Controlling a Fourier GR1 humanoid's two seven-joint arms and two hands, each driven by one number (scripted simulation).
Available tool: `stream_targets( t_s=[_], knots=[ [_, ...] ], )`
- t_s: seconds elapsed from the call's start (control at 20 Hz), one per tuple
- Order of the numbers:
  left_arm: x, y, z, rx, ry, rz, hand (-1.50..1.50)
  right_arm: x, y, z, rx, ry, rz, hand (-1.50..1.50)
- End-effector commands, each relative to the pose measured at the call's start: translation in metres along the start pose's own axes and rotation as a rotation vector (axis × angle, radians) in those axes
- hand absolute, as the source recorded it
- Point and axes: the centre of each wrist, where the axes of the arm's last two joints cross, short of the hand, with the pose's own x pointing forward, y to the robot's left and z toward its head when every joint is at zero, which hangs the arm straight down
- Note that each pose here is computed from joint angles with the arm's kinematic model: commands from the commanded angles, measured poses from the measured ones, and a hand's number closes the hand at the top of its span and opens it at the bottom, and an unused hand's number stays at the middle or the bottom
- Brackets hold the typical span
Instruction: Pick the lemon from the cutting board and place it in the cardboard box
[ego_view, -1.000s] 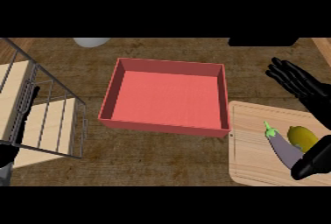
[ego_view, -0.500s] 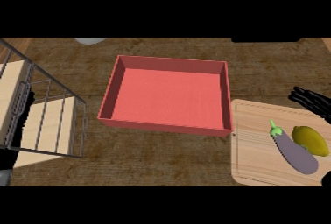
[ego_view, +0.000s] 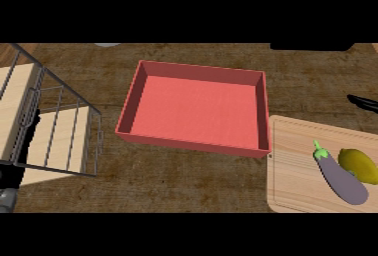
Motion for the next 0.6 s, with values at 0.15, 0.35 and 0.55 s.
stream_targets(
  t_s=[0.15,0.35,0.55],
  knots=[
    [0.001,-0.001,-0.015,0.000,0.024,-0.010,0.00,-0.004,-0.008,0.007,0.364,-0.039,0.170,-1.50],
    [0.010,-0.003,-0.022,-0.009,0.024,-0.020,0.00,-0.022,0.000,0.015,0.485,0.008,0.265,-1.50],
    [0.005,-0.008,-0.023,-0.017,0.037,-0.016,0.00,-0.038,-0.003,0.016,0.540,0.016,0.275,-1.50]
  ],
)
